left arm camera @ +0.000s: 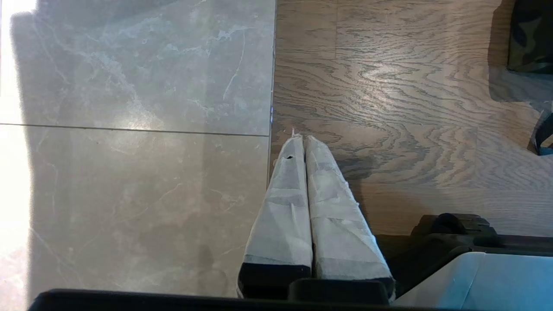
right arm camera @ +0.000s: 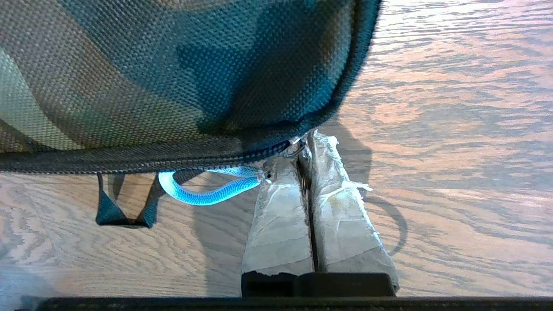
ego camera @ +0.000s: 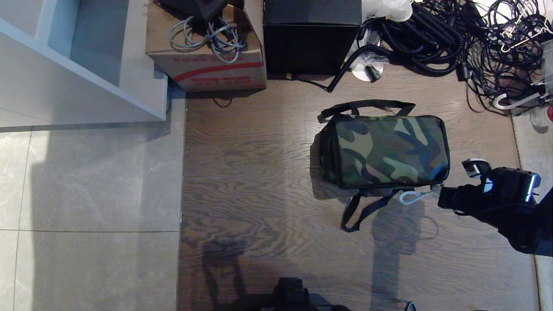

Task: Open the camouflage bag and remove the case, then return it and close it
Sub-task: Open the top of the storage box

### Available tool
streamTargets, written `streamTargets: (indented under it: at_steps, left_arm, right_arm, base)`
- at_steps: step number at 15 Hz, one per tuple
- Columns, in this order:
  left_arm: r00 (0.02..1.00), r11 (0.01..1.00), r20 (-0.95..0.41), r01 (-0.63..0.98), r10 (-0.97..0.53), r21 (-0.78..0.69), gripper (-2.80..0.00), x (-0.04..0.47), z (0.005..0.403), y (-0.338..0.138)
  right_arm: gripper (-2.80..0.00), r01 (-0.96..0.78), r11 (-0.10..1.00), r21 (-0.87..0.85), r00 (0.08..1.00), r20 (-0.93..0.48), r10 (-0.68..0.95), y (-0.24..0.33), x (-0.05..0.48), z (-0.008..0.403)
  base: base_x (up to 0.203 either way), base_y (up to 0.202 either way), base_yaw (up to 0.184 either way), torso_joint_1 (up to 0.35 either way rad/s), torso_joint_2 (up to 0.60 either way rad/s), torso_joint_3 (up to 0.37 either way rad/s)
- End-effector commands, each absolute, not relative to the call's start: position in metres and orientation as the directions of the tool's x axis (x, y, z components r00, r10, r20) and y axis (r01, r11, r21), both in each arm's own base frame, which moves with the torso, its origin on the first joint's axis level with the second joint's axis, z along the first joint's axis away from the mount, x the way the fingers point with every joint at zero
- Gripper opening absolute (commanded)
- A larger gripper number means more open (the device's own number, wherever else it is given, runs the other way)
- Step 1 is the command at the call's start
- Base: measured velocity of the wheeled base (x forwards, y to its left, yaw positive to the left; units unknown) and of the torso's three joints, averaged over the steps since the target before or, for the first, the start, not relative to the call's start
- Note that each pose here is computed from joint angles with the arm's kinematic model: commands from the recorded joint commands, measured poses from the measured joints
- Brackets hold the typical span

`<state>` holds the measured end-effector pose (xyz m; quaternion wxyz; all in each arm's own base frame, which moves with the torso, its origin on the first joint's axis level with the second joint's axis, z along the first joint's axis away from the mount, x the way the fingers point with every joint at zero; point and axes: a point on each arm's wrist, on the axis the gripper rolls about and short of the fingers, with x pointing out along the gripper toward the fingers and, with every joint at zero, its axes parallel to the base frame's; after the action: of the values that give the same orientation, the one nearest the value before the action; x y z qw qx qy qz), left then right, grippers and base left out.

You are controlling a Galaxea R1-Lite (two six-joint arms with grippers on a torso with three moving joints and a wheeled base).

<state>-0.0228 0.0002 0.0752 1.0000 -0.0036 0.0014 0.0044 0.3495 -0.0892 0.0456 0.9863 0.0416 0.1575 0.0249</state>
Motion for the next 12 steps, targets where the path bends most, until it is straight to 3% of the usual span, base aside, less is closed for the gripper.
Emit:
streamTargets:
  at_steps: [1, 5, 10, 12]
  left_arm:
    - [1.0, 1.0, -0.003, -0.009, 0.009, -0.008, -2.8, -0.023, 0.075, 0.0]
    - [1.0, 1.0, -0.003, -0.009, 0.009, -0.008, -2.8, -0.023, 0.075, 0.0]
    - [1.0, 1.0, -0.003, -0.009, 0.009, -0.008, -2.8, -0.023, 0.075, 0.0]
    - [1.0, 1.0, -0.003, -0.009, 0.009, -0.008, -2.8, -0.023, 0.075, 0.0]
  right_arm:
    - [-2.8, -0.04, 0.995, 0.091, 0.944, -0.323, 0.067, -0.087, 0.344, 0.043]
    - [-2.8, -0.099, 0.986, 0.131, 0.882, -0.448, 0.149, -0.048, 0.324, 0.029]
    - [-2.8, -0.115, 0.96, 0.257, 0.856, -0.465, 0.227, 0.011, 0.31, 0.041]
    - [-2.8, -0.063, 0.966, 0.251, 0.85, -0.493, 0.183, 0.034, 0.304, 0.039]
  base:
    - [0.0, 0.0, 0.0, 0.0, 0.0, 0.0]
    - [0.0, 0.0, 0.0, 0.0, 0.0, 0.0]
    - [0.0, 0.0, 0.0, 0.0, 0.0, 0.0]
    - [0.0, 0.0, 0.0, 0.0, 0.0, 0.0]
